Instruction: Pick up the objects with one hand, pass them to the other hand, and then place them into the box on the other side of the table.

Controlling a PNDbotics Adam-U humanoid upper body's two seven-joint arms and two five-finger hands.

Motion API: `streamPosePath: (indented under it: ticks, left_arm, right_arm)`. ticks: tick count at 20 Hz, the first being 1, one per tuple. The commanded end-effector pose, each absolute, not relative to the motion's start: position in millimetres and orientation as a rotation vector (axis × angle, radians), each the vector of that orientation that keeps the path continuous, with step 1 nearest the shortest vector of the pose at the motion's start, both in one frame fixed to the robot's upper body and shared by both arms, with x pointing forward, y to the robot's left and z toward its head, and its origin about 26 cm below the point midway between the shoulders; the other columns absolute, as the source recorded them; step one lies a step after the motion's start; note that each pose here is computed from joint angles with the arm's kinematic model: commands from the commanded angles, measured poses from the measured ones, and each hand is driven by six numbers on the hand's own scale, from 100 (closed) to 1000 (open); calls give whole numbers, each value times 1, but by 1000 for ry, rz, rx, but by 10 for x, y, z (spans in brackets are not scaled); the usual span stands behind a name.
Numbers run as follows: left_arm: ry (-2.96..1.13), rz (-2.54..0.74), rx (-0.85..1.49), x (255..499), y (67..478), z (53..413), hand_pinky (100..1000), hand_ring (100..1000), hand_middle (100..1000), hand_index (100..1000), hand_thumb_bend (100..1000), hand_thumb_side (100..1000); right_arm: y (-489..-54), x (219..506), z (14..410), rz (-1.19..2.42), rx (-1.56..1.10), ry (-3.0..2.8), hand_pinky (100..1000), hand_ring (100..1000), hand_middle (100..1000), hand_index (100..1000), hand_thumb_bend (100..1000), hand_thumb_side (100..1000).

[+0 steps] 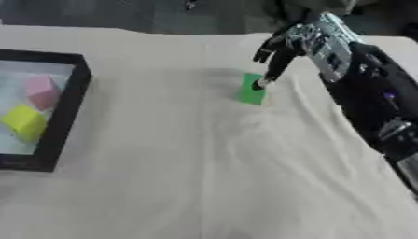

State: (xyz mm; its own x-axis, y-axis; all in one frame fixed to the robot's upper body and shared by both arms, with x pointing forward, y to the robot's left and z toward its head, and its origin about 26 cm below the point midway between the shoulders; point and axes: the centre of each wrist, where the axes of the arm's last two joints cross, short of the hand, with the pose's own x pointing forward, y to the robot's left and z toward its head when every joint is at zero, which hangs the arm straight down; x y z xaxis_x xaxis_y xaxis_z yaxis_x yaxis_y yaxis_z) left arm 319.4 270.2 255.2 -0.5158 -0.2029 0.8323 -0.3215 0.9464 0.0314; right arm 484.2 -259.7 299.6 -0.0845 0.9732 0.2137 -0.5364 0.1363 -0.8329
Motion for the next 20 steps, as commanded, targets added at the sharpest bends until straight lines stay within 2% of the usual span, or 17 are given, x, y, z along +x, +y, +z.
streamPosePath:
  ticks: [1,20]
  left_arm:
    - [-2162,149,366,3173,2698,2645,739,814,851,891,121,777]
    - [-2174,145,353,3160,2665,2677,741,815,850,887,112,781]
  right_arm:
    - [-2632,4835,3115,1381,-633,-967,982,955,929,924,470,194]
    - [-2687,4876,3102,1348,-737,-909,981,957,931,929,543,163]
